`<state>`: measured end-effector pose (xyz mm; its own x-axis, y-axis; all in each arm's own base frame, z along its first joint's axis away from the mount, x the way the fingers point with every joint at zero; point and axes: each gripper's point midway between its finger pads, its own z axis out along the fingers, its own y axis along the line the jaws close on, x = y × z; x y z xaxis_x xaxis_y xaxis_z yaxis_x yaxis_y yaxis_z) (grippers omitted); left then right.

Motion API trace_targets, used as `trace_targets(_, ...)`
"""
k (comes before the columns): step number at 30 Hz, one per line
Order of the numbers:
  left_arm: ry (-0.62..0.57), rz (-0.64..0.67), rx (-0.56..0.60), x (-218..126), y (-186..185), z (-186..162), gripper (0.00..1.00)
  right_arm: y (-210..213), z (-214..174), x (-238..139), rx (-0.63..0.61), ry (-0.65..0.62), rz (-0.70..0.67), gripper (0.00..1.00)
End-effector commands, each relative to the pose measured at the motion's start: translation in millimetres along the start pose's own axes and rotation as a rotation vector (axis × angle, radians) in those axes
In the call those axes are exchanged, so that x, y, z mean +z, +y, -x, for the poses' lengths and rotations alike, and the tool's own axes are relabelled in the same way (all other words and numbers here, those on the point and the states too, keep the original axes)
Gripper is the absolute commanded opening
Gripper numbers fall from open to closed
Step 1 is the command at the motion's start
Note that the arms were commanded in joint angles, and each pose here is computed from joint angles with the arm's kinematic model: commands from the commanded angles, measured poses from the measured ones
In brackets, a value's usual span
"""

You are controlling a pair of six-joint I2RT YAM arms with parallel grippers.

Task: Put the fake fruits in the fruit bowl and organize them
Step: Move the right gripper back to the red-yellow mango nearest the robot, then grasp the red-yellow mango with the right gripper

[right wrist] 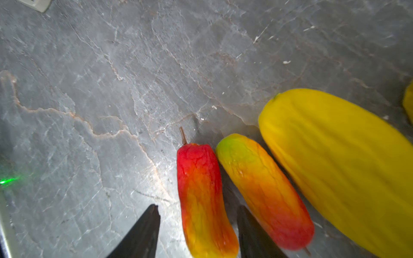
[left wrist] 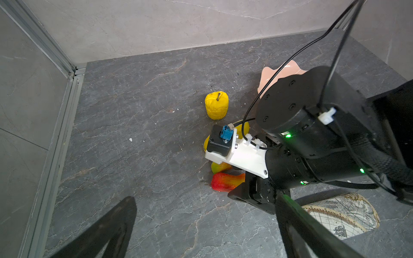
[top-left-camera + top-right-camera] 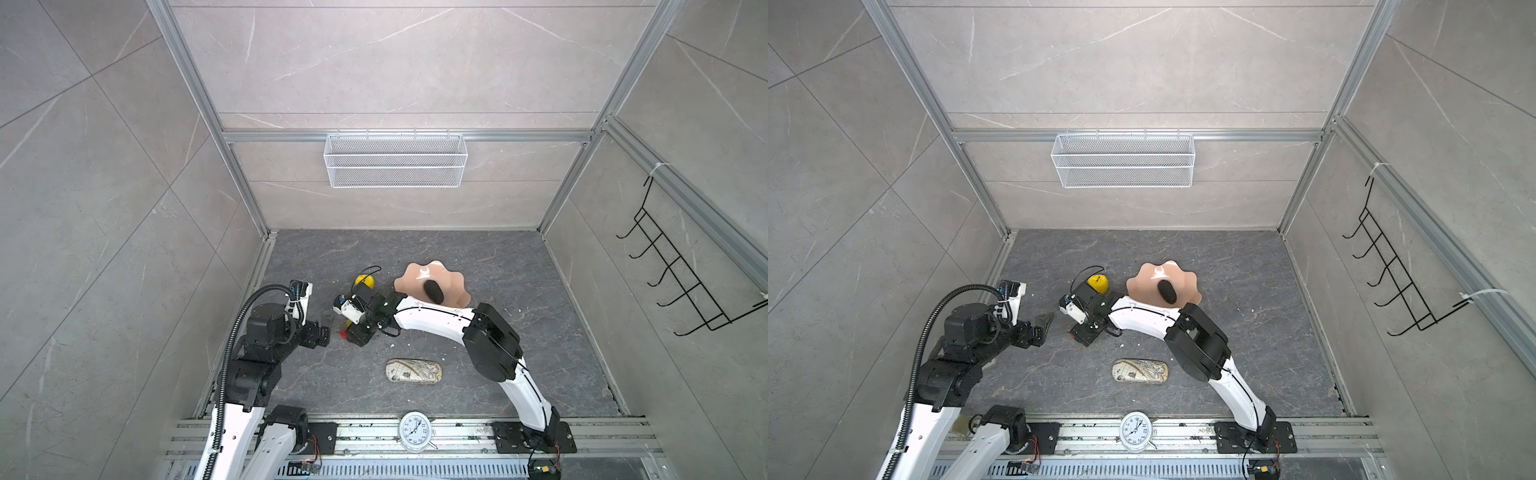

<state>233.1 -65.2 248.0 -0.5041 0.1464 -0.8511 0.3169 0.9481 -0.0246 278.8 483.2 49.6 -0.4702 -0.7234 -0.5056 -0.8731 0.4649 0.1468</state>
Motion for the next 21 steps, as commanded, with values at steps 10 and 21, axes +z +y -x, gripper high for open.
trace_targets(10, -0.048, -0.005, 0.027, -4, -1, 12, 1.00, 5, 0, 21, 0.007, 0.029, 0.025, 0.46)
trace_targets(21, -0.046, -0.002, 0.027, -4, 0, 11, 1.00, 12, 9, 1, -0.011, 0.011, 0.050, 0.22)
